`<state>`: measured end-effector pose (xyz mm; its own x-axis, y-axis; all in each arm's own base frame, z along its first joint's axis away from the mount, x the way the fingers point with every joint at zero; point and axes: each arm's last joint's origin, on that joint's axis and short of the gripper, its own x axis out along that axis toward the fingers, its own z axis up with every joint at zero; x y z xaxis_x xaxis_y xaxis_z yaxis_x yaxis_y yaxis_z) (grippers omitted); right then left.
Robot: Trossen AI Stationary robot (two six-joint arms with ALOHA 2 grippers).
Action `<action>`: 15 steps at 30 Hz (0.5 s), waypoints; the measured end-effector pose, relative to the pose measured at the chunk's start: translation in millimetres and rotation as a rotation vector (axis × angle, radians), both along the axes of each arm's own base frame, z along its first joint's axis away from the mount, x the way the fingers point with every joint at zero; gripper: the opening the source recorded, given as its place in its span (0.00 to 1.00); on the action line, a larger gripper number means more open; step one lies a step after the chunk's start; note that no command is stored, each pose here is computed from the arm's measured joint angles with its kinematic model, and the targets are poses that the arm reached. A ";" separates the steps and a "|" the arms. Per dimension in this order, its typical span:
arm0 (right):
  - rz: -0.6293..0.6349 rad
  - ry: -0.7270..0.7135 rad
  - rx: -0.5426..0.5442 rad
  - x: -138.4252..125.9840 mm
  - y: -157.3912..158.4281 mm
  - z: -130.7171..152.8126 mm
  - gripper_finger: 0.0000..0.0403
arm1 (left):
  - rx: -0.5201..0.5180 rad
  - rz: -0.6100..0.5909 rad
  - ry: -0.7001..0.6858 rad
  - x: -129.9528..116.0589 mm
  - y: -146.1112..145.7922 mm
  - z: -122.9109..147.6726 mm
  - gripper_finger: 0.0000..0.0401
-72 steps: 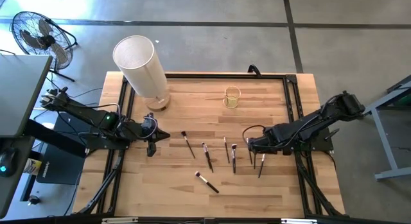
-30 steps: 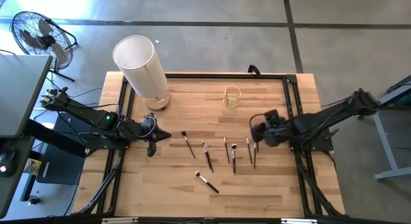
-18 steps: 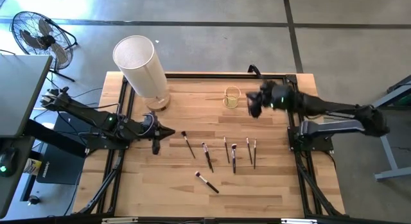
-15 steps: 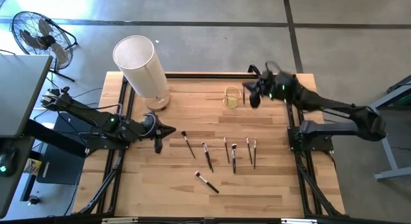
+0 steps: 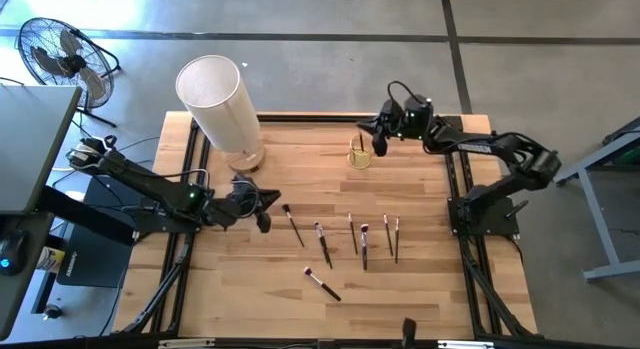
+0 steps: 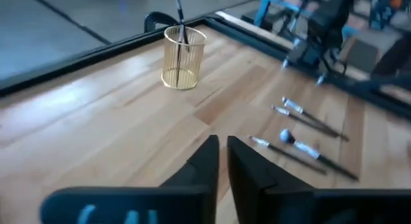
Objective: Put items in baskets/containers
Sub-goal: Put the silver eyeshadow brush into the yellow container, then put the silver eyebrow brush into the yellow container
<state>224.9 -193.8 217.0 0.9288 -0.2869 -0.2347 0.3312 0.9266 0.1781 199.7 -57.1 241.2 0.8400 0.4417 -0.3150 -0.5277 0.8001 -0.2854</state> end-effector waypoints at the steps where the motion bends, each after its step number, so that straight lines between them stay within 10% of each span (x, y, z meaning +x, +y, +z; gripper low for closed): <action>1: -0.003 0.013 0.010 0.0 -0.1 -2.1 0.04 | -0.023 0.010 -0.012 0.1 0.0 -0.2 0.13; 8: -0.102 0.080 0.025 -13.1 8.6 10.1 0.20 | -0.098 0.097 -0.071 -0.1 1.2 -0.8 0.35; 15: -0.192 0.146 -0.058 -32.2 52.7 54.0 0.27 | -0.103 0.059 -0.057 2.6 -0.6 13.5 0.36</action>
